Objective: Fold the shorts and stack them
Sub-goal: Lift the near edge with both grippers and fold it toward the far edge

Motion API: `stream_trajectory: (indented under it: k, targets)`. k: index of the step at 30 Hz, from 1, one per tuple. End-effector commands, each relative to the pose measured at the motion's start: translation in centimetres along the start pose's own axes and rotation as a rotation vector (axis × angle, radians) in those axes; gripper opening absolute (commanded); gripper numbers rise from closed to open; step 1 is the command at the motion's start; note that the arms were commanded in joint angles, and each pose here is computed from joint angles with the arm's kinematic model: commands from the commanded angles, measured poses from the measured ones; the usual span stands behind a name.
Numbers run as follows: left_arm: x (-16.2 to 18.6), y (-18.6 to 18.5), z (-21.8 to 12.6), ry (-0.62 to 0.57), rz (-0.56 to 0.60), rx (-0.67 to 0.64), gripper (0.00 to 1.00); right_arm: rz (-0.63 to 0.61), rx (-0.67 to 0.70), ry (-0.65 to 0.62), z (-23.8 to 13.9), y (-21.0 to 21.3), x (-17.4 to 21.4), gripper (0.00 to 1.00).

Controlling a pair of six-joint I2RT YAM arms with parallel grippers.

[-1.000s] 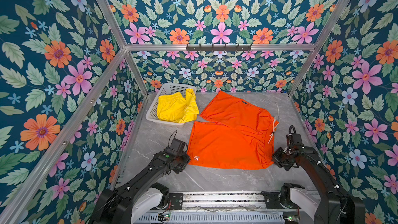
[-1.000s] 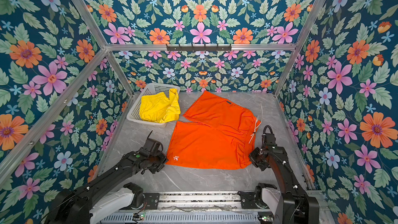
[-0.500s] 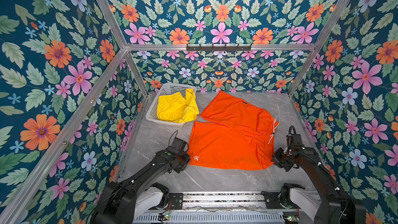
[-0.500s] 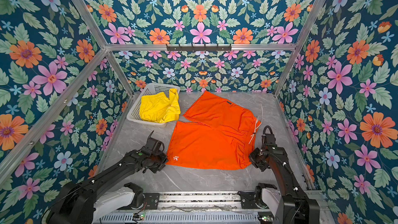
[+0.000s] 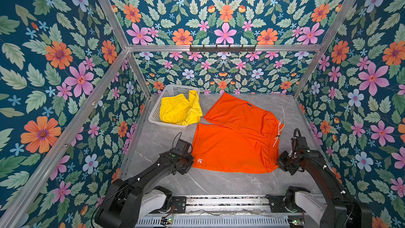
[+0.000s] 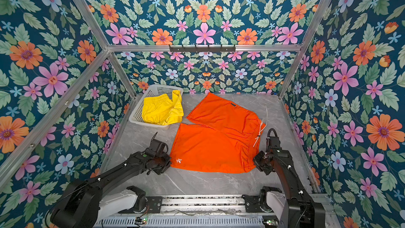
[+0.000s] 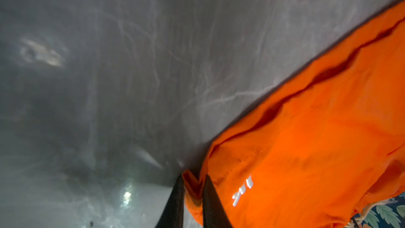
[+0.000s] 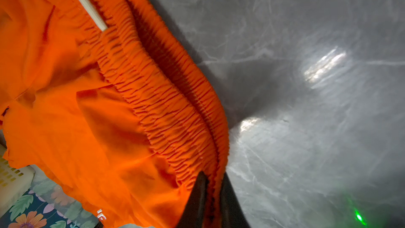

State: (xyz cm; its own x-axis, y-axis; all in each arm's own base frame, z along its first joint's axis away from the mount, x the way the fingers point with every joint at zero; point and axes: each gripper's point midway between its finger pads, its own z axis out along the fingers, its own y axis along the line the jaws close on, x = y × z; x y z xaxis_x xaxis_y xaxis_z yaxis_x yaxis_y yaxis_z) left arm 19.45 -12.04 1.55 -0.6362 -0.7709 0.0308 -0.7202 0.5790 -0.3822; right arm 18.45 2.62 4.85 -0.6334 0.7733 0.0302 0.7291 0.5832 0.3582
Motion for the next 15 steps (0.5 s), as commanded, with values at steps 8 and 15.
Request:
stream_trajectory:
  k: [8,15]
  targets:
    - [-2.3,-1.3,-3.5,-0.137,0.072,-0.016,0.00,-0.005,0.030,0.010,-0.8,-0.4,0.4,0.13]
    - [-3.6,-2.8,-7.2,-0.232,0.126,0.013,0.00,-0.012,0.038,0.024,-2.4,-0.5,1.2,0.08]
